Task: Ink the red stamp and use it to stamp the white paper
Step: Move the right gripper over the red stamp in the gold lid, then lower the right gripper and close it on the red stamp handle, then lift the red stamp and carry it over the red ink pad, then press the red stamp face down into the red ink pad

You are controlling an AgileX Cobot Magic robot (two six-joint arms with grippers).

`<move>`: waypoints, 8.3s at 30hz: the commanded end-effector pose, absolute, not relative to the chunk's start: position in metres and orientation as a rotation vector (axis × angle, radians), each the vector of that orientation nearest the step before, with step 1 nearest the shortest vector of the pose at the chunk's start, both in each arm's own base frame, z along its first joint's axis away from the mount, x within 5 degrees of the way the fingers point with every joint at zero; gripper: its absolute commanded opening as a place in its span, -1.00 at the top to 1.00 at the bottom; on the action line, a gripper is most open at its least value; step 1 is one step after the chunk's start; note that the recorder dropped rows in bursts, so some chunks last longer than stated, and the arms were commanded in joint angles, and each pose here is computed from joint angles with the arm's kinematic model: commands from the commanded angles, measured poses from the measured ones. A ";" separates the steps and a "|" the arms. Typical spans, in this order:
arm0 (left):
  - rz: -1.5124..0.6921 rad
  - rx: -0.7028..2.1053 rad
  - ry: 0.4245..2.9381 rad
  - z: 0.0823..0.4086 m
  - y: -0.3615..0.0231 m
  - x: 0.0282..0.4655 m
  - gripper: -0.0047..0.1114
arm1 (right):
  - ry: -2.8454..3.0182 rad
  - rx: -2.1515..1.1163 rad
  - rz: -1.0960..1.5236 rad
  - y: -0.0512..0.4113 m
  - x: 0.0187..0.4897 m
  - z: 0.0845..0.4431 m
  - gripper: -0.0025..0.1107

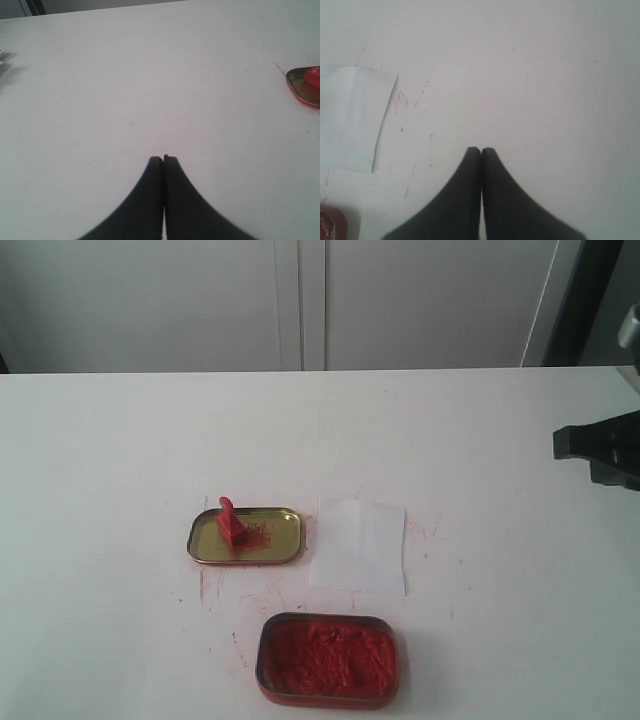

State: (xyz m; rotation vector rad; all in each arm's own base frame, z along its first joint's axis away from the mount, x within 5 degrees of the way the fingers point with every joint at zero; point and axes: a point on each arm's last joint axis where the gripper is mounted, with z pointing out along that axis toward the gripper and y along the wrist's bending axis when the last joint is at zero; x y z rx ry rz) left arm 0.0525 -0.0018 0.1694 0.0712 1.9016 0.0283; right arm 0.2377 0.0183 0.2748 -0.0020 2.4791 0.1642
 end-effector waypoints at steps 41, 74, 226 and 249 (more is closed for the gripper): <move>0.017 0.068 1.901 0.169 -0.002 0.053 0.92 | 2.701 -0.683 0.234 0.233 0.328 0.231 0.96; 0.017 0.068 1.894 0.170 -0.002 0.053 0.92 | 2.606 -0.926 0.238 0.355 0.353 0.214 0.96; 0.018 0.068 1.893 0.170 -0.002 0.053 0.92 | 2.616 -0.961 0.216 0.270 0.202 0.167 0.96; 0.018 0.068 1.893 0.170 -0.002 0.053 0.92 | 2.609 -1.005 0.183 0.272 0.205 0.149 0.96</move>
